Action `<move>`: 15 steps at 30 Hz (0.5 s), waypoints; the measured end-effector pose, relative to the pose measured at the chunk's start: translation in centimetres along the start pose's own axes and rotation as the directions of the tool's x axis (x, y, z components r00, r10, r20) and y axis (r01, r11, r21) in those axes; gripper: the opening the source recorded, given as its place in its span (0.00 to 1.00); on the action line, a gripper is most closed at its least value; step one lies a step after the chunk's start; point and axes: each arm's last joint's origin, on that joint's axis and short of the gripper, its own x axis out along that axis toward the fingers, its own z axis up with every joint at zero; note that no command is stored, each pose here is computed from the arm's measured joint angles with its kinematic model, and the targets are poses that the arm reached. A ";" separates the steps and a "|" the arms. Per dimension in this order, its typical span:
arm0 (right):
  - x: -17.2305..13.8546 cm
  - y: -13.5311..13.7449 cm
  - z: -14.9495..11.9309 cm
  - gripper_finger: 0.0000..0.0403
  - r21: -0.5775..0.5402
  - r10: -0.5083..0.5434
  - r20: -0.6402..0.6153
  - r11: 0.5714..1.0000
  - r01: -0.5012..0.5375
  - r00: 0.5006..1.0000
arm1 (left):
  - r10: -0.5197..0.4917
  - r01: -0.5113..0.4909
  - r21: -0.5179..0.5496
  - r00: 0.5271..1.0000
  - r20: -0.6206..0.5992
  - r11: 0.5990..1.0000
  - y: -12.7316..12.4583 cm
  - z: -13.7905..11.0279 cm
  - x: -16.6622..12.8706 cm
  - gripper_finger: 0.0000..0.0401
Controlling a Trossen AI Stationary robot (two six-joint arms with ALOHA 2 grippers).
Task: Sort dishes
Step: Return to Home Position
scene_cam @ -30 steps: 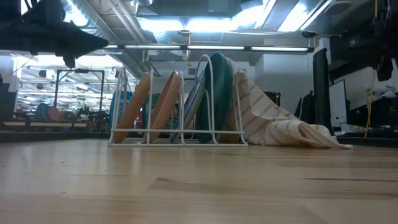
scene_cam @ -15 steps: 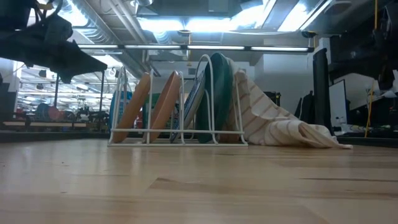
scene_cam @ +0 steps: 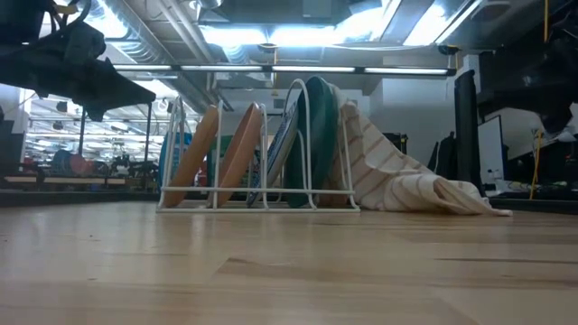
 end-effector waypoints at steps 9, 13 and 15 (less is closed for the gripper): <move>-0.2 0.8 -0.6 0.25 0.044 0.259 -0.230 0.966 -0.256 0.938 | 0.000 0.000 0.000 1.000 -0.001 1.000 0.0 0.0 0.0 0.00; -0.3 1.0 -0.8 0.25 0.065 0.322 -0.282 0.946 -0.317 0.904 | 0.001 -0.001 0.000 1.000 -0.001 1.000 0.0 0.0 0.0 0.00; -0.3 1.1 -0.8 0.25 0.069 0.332 -0.291 0.943 -0.327 0.897 | 0.001 -0.001 0.000 1.000 -0.001 1.000 0.0 0.0 0.0 0.00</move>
